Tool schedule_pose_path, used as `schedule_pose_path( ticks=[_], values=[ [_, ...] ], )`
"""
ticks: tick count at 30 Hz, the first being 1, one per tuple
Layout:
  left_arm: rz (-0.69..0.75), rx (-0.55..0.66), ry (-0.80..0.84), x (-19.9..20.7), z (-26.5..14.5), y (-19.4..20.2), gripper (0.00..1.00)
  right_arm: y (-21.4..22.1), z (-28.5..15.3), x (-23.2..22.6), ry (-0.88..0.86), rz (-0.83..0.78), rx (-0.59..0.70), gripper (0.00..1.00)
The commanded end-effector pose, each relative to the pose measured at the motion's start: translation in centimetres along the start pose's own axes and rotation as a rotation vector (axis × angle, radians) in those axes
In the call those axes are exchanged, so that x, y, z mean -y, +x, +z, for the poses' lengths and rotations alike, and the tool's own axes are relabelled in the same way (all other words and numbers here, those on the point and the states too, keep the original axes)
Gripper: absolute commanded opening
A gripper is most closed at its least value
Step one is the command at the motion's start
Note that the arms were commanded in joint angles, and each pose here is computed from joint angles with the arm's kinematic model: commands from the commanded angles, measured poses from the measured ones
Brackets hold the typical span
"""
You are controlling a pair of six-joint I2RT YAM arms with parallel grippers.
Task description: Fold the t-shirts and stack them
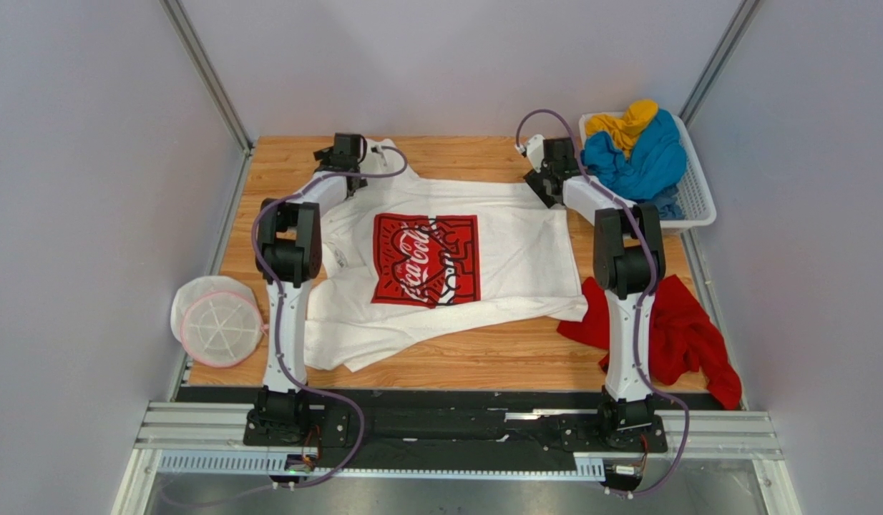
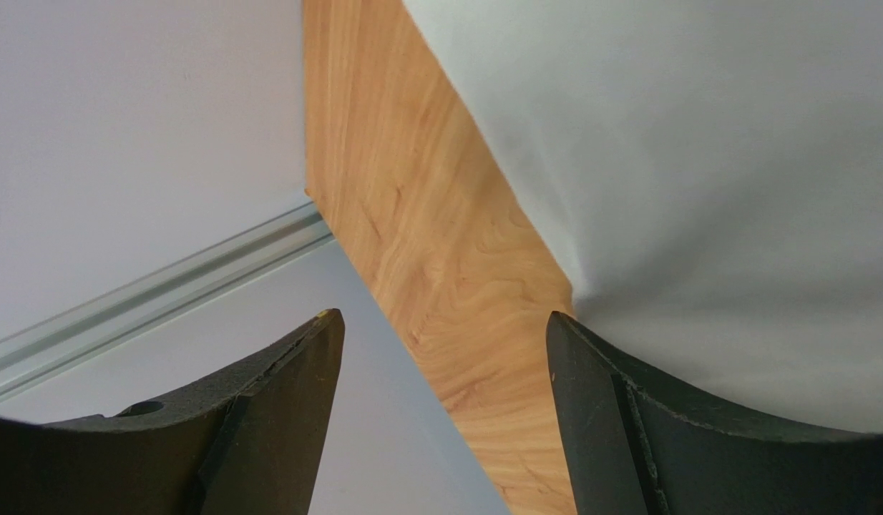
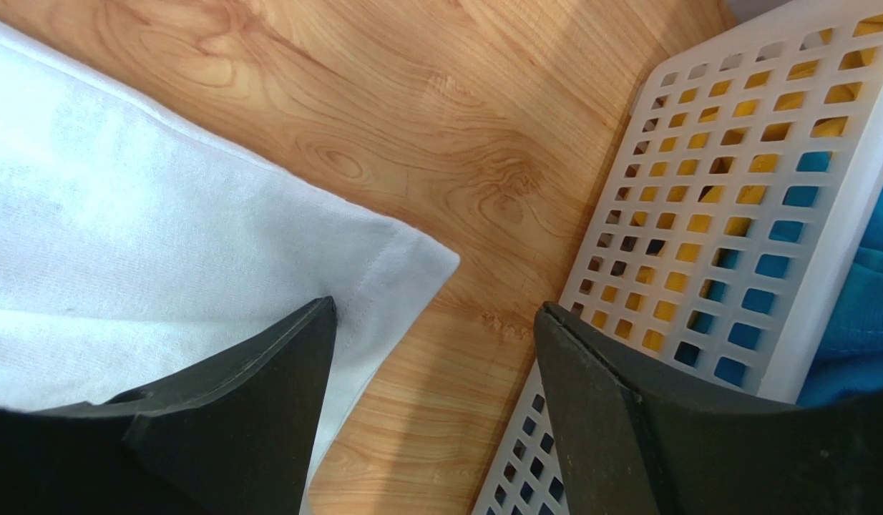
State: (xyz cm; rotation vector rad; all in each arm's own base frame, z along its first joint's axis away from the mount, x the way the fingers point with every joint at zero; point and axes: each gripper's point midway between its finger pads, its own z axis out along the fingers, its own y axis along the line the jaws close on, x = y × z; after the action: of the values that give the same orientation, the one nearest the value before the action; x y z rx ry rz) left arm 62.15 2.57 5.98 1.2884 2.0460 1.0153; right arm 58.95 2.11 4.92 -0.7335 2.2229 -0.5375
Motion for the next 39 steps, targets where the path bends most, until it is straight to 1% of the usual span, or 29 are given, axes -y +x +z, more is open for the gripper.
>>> schedule_pose_path(
  ticks=[1, 2, 3, 5, 6, 12, 16, 23, 24, 25, 27, 28, 30, 31, 35, 37, 39],
  values=[
    [-0.024, -0.036, -0.048, -2.4, 1.2, 0.0, 0.78, 1.1, 0.7, 1.2, 0.020, -0.016, -0.075, 0.73],
    [-0.005, -0.046, -0.041, -1.7, 2.1, 0.0, 0.78, 1.3, 1.2, 1.0, 0.020, -0.020, -0.084, 0.73],
    [-0.007, -0.045, -0.065, -2.7, 2.1, -0.3, 0.78, 1.2, 1.4, 1.0, 0.021, -0.022, -0.084, 0.73],
    [0.020, -0.053, -0.061, -2.1, 3.0, -0.4, 0.79, 0.3, 1.6, 1.9, 0.042, -0.023, -0.071, 0.73],
    [0.022, -0.055, -0.075, -2.6, 3.1, -0.5, 0.79, 0.4, 2.1, 1.8, 0.044, -0.027, -0.075, 0.73],
    [0.061, -0.055, -0.082, -2.2, 4.3, -0.8, 0.79, -0.6, 3.0, 2.9, 0.084, -0.043, -0.057, 0.73],
    [0.112, -0.067, -0.096, -1.8, 5.3, -0.9, 0.79, -1.0, 3.8, 3.3, 0.112, -0.059, -0.055, 0.73],
    [0.123, -0.075, -0.149, -3.2, 6.2, -1.3, 0.79, -1.9, 4.6, 4.4, 0.164, -0.088, -0.034, 0.73],
    [0.119, -0.079, -0.170, -4.0, 6.1, -1.4, 0.79, -1.9, 4.8, 4.5, 0.169, -0.089, -0.037, 0.73],
    [0.134, -0.088, -0.173, -3.7, 6.6, -1.3, 0.79, -2.6, 4.6, 5.0, 0.186, -0.084, -0.024, 0.73],
    [0.127, -0.095, -0.214, -4.9, 6.6, -1.4, 0.79, -2.7, 5.0, 5.0, 0.191, -0.084, -0.023, 0.74],
    [0.143, -0.101, -0.217, -4.6, 7.0, -1.4, 0.79, -2.9, 5.0, 5.3, 0.199, -0.082, -0.018, 0.74],
    [0.125, -0.104, -0.279, -6.2, 6.7, -1.5, 0.79, -3.2, 5.1, 5.6, 0.213, -0.077, -0.011, 0.73],
    [0.131, -0.109, -0.290, -6.2, 6.8, -1.6, 0.79, -3.4, 5.1, 5.6, 0.218, -0.077, -0.009, 0.73],
    [0.049, -0.114, -0.406, -9.2, 5.3, -1.4, 0.80, -4.7, 3.9, 6.5, 0.245, -0.044, 0.018, 0.74],
    [-0.009, -0.113, -0.476, -11.7, 3.4, -1.3, 0.80, -5.7, 2.6, 7.0, 0.252, -0.032, 0.041, 0.74],
    [-0.069, -0.114, -0.497, -12.5, 2.3, -0.9, 0.82, -6.2, 1.5, 7.0, 0.254, -0.018, 0.049, 0.75]
  ],
)
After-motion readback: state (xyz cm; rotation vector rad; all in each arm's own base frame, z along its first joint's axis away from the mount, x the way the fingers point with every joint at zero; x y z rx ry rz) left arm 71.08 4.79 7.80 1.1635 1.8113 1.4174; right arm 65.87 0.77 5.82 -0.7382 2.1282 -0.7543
